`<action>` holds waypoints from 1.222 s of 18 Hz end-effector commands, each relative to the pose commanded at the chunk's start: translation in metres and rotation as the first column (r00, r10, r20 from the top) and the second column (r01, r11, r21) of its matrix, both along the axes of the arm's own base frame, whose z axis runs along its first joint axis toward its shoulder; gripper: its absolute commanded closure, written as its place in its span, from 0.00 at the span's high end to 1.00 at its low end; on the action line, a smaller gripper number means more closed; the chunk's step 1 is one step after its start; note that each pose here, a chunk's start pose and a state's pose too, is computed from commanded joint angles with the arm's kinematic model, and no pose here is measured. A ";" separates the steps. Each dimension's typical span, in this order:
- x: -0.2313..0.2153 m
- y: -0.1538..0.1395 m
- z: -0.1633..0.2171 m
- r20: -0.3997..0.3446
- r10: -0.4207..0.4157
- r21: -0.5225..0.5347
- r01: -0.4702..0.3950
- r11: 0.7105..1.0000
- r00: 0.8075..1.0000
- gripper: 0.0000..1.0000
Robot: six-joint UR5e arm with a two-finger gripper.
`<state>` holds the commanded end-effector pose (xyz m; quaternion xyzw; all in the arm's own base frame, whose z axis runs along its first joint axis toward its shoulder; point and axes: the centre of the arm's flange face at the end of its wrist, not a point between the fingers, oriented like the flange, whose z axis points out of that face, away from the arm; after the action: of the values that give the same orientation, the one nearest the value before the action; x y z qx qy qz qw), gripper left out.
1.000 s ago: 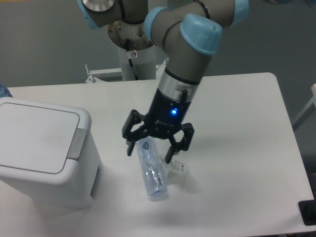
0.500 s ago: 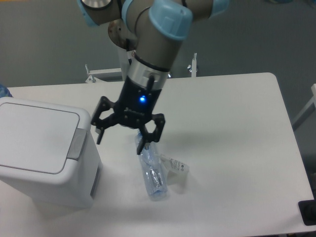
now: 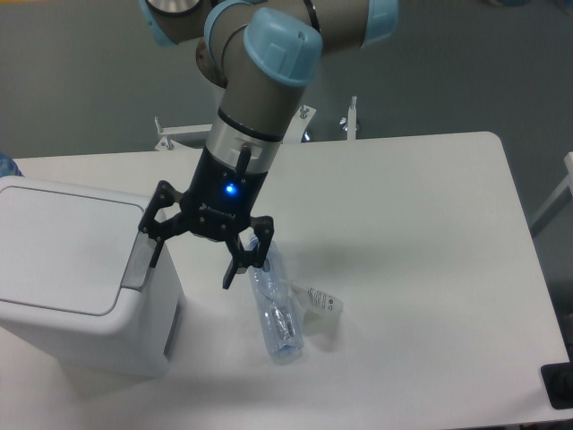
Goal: Open the trash can
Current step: 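Swing the gripper over the bottle to the trash can's grey lid tab, then press the gripper against the grey tab to pop the lid open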
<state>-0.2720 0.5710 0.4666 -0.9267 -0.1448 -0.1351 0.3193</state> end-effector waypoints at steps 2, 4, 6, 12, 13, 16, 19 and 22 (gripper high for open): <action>0.001 0.000 -0.002 0.004 0.001 -0.003 -0.001 1.000 1.000 1.00; 0.001 0.000 -0.001 0.001 0.001 -0.001 -0.001 1.000 1.000 1.00; 0.001 0.000 -0.001 0.000 0.000 -0.001 0.000 1.000 1.000 1.00; 0.002 -0.001 -0.005 -0.001 0.002 -0.006 -0.002 1.000 1.000 1.00; 0.002 -0.001 -0.004 -0.002 0.002 -0.005 -0.002 1.000 1.000 1.00; 0.002 -0.001 -0.005 0.000 0.003 -0.007 -0.003 1.000 1.000 1.00; 0.002 -0.002 -0.005 0.003 0.006 -0.008 -0.006 1.000 1.000 1.00; 0.006 0.001 -0.007 0.006 -0.002 -0.012 0.002 1.000 1.000 1.00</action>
<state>-0.2658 0.5716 0.4594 -0.9283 -0.1457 -0.1373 0.3134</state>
